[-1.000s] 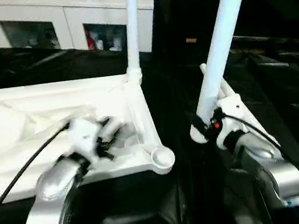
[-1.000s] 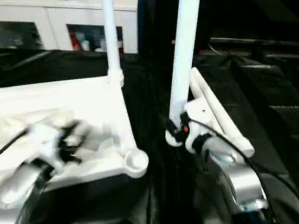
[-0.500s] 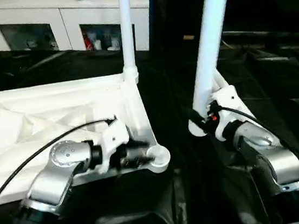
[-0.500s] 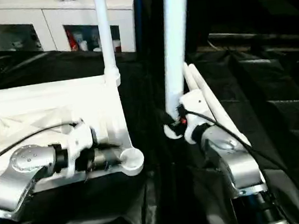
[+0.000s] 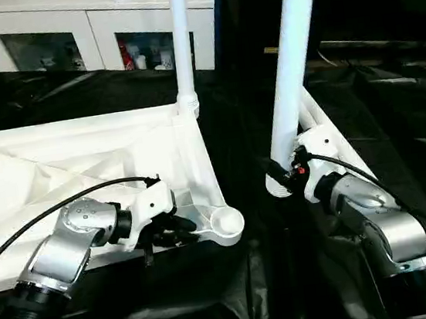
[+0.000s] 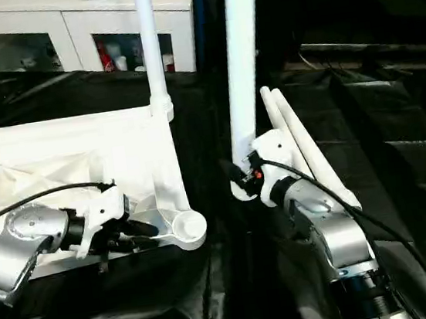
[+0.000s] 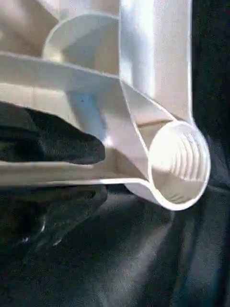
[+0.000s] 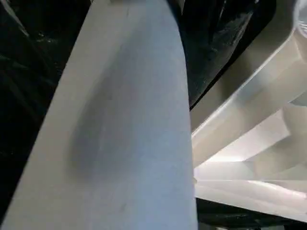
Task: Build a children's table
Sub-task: Rotate table base, then insert table leg to table base
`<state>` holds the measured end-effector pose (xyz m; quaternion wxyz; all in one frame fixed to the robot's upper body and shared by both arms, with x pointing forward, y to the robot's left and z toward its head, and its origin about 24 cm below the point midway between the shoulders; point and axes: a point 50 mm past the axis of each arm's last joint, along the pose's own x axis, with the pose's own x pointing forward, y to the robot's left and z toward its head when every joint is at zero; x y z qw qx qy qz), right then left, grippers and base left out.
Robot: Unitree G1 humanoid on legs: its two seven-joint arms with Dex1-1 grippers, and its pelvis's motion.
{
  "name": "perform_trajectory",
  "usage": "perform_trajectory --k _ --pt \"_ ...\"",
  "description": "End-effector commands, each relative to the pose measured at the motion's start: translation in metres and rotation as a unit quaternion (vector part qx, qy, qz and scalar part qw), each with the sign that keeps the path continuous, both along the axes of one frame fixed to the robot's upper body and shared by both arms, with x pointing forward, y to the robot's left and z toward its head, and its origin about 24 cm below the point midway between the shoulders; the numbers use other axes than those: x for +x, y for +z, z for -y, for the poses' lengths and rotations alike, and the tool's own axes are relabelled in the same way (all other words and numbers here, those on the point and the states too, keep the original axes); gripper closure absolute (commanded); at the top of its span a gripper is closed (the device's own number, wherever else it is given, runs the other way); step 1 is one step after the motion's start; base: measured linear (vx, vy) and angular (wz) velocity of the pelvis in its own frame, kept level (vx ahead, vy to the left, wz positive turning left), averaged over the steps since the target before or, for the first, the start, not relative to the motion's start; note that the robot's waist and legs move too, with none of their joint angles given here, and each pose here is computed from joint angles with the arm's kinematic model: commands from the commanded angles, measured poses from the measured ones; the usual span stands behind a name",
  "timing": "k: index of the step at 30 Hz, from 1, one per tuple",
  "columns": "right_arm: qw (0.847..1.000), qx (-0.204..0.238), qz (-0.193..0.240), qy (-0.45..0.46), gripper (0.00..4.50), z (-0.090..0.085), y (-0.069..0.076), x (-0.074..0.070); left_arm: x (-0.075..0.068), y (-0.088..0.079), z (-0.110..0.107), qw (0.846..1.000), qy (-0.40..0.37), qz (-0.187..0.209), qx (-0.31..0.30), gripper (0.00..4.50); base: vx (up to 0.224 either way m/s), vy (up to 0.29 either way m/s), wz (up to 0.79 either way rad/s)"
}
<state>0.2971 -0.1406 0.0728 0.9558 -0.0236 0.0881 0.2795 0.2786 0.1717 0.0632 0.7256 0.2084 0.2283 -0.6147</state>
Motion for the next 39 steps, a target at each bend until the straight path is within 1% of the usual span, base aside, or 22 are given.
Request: perform_trajectory --k 1,5,6,11,15,16,17,19,20,21,22,24,25,26,27,32,33,38,39 --pt "1.0 -0.005 0.018 -0.001 2.6 0.001 0.005 0.002 0.003 0.002 -0.003 1.0 -0.004 0.009 0.013 4.03 0.0 0.0 0.0" --pt "1.0 -0.006 0.018 0.002 2.6 0.0 0.005 0.001 0.001 0.001 -0.006 1.0 -0.005 0.003 0.015 4.1 0.0 0.0 0.0" --pt "1.0 -0.006 0.017 0.002 2.6 0.0 0.005 0.001 0.0 0.0 -0.008 1.0 -0.006 0.002 0.021 4.45 0.0 0.0 0.0" --pt "1.0 -0.005 0.017 0.004 2.6 0.0 0.005 0.002 -0.001 -0.001 -0.013 1.0 -0.001 0.003 0.026 4.49 0.0 0.0 0.0" --pt "1.0 0.007 0.013 0.011 2.61 -0.002 0.006 0.002 -0.001 -0.001 -0.015 1.0 0.002 0.004 0.028 4.5 0.0 0.0 0.0" --pt "0.999 0.03 0.004 0.021 2.61 -0.004 0.007 0.001 -0.001 -0.001 -0.016 1.0 0.007 0.006 0.027 4.5 0.0 0.0 0.0" --pt "0.997 0.066 -0.02 0.044 2.61 -0.008 0.009 0.0 0.001 -0.001 -0.014 1.0 0.021 0.009 0.017 4.5 0.0 0.0 0.0" --pt "0.994 0.083 -0.031 0.067 2.61 -0.013 0.011 -0.001 0.002 0.0 -0.01 0.999 0.03 0.012 0.006 4.5 0.0 0.0 0.0" --pt "0.994 0.083 -0.031 0.067 2.61 -0.013 0.011 -0.001 0.002 0.0 -0.01 0.999 0.03 0.012 0.006 4.5 0.0 0.0 0.0" --pt "0.988 0.102 -0.054 0.1 2.61 -0.021 0.014 -0.001 0.007 0.001 0.005 0.999 0.038 0.026 -0.013 4.5 0.0 0.0 0.0" --pt "0.988 0.102 -0.054 0.1 2.61 -0.021 0.014 -0.001 0.007 0.001 0.005 0.999 0.038 0.026 -0.013 4.5 0.0 0.0 0.0" --pt "0.985 0.104 -0.059 0.123 2.61 -0.026 0.017 0.0 0.011 0.0 0.018 0.998 0.042 0.034 -0.031 4.5 0.0 0.0 0.0" --pt "0.984 0.097 -0.061 0.134 2.61 -0.03 0.018 0.002 0.013 -0.002 0.026 0.998 0.042 0.033 -0.036 4.5 0.0 0.0 0.0" --pt "0.984 0.097 -0.061 0.134 2.61 -0.03 0.018 0.002 0.013 -0.002 0.026 0.998 0.042 0.033 -0.036 4.5 0.0 0.0 0.0" --pt "0.983 0.091 -0.061 0.146 2.61 -0.033 0.019 0.004 0.014 -0.004 0.032 0.998 0.04 0.034 -0.037 4.5 0.0 0.0 0.0" --pt "0.981 0.079 -0.065 0.166 2.61 -0.041 0.023 0.01 0.019 -0.01 0.039 0.999 0.037 0.032 -0.016 4.5 0.0 0.0 0.0" --pt "0.979 0.073 -0.073 0.174 2.61 -0.043 0.021 0.009 0.02 -0.009 0.04 0.999 0.037 0.033 -0.017 4.5 0.0 0.0 0.0" --pt "0.977 0.053 -0.085 0.188 2.61 -0.047 0.017 0.01 0.022 -0.007 0.043 0.999 0.034 0.038 -0.019 4.5 0.0 0.0 0.0" --pt "0.977 0.042 -0.088 0.19 2.61 -0.048 0.014 0.012 0.023 -0.007 0.044 0.998 0.033 0.04 -0.02 4.5 0.0 0.0 0.0"
